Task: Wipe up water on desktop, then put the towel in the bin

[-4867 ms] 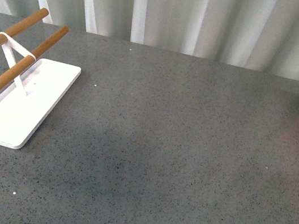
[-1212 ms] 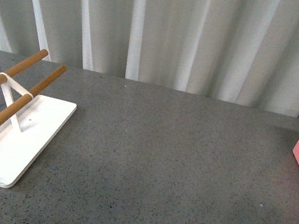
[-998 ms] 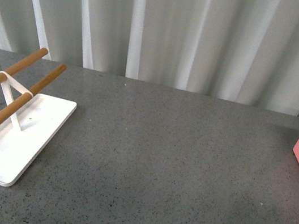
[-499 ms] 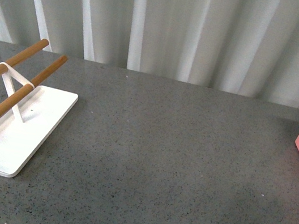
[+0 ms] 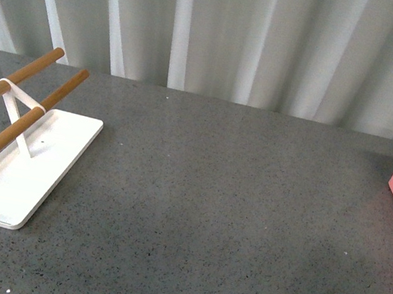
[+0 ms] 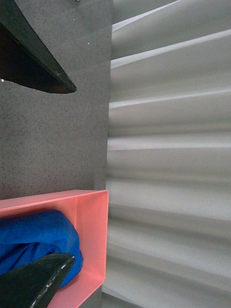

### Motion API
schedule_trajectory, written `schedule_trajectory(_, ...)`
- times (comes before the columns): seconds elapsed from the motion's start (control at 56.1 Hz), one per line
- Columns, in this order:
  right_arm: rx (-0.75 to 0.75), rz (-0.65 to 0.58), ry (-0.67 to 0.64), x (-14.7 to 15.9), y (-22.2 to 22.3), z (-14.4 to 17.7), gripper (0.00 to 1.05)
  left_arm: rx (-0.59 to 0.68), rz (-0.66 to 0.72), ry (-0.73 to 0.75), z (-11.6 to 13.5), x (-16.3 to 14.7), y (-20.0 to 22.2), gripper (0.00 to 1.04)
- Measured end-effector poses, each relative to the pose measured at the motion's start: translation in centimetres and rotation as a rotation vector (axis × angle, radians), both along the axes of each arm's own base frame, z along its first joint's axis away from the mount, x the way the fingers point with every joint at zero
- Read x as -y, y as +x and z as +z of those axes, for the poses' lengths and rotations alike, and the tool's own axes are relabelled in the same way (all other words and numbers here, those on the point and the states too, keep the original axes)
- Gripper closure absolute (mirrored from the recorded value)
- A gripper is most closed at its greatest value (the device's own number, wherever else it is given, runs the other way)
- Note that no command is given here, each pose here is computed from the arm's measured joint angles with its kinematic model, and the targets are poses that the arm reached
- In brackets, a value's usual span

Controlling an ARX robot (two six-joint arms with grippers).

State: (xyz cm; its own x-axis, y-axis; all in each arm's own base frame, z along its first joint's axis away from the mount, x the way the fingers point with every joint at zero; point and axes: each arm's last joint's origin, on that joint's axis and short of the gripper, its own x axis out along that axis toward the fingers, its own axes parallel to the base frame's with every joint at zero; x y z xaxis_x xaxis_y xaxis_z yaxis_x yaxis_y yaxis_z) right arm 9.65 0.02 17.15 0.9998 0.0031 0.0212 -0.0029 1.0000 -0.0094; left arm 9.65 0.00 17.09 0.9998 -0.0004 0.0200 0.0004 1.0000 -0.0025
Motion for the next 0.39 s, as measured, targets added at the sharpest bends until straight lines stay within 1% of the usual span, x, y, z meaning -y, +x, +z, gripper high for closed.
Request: schedule_trajectory(0.392, 0.000, 0.000, 0.000, 0.00, 0.00, 0.00, 0.07, 0.000, 0.000, 0.000, 0.00, 0.00, 0.00, 0.07)
